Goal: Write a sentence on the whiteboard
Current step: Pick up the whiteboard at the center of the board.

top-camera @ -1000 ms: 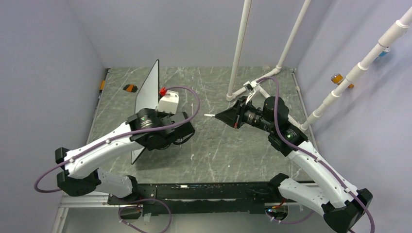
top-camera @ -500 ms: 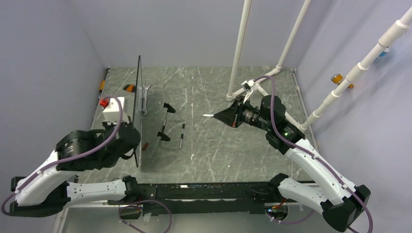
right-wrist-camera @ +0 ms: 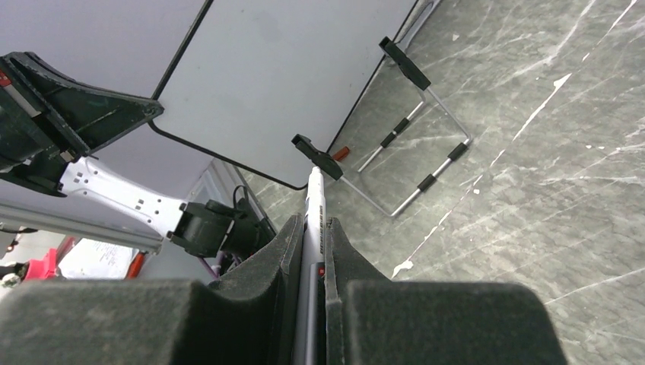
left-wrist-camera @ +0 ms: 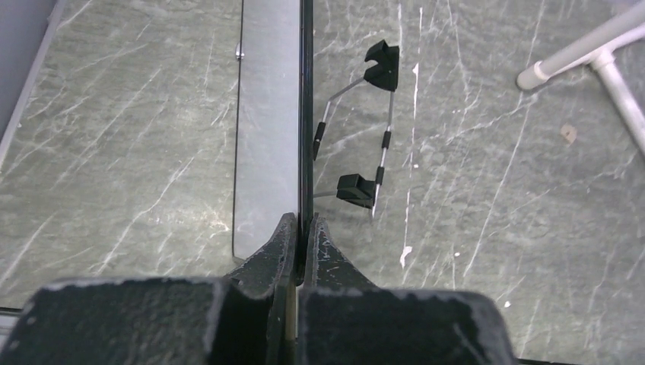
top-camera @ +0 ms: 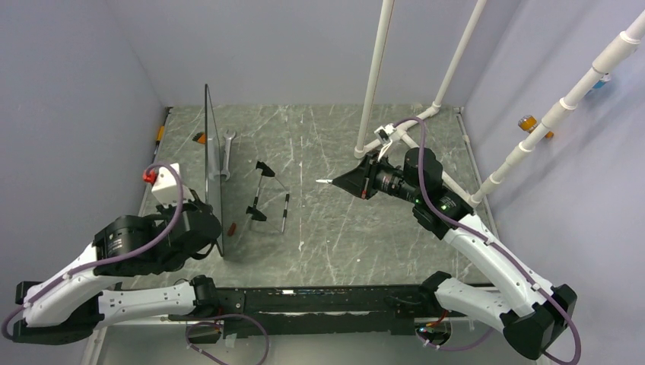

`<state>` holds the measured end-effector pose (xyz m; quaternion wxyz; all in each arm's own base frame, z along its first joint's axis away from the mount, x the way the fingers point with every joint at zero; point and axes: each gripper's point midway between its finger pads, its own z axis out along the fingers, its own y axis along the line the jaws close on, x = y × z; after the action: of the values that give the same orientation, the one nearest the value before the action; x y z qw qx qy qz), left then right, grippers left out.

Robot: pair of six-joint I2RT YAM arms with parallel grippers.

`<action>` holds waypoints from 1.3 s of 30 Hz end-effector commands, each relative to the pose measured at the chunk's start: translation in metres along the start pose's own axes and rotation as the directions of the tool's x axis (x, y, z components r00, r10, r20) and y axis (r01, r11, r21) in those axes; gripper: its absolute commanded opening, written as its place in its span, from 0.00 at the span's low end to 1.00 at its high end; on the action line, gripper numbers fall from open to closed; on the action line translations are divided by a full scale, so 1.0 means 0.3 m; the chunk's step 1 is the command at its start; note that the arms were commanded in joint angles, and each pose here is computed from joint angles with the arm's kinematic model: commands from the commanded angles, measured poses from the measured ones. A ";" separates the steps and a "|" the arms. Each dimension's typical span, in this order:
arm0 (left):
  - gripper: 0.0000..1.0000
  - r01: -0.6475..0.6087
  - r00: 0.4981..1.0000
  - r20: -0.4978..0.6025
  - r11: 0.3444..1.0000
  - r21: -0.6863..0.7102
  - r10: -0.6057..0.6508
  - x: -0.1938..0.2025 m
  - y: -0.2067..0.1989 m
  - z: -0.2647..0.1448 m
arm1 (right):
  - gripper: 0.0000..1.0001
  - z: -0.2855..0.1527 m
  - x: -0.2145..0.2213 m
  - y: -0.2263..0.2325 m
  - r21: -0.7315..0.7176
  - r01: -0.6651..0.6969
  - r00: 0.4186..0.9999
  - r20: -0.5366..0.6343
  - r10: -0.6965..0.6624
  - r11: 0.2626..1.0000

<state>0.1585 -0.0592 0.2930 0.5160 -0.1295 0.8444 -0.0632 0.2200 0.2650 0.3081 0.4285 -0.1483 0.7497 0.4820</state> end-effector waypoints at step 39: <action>0.34 -0.151 0.980 -0.176 0.926 -0.346 0.094 0.170 0.268 0.066 | 0.00 0.144 -0.117 0.109 -0.144 -0.002 0.999 0.039 0.008 0.990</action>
<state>0.1490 -0.0085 0.2300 0.4496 -0.1667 0.8747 0.0709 0.2422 0.3084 0.3137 0.3996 -0.1588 0.7411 0.5157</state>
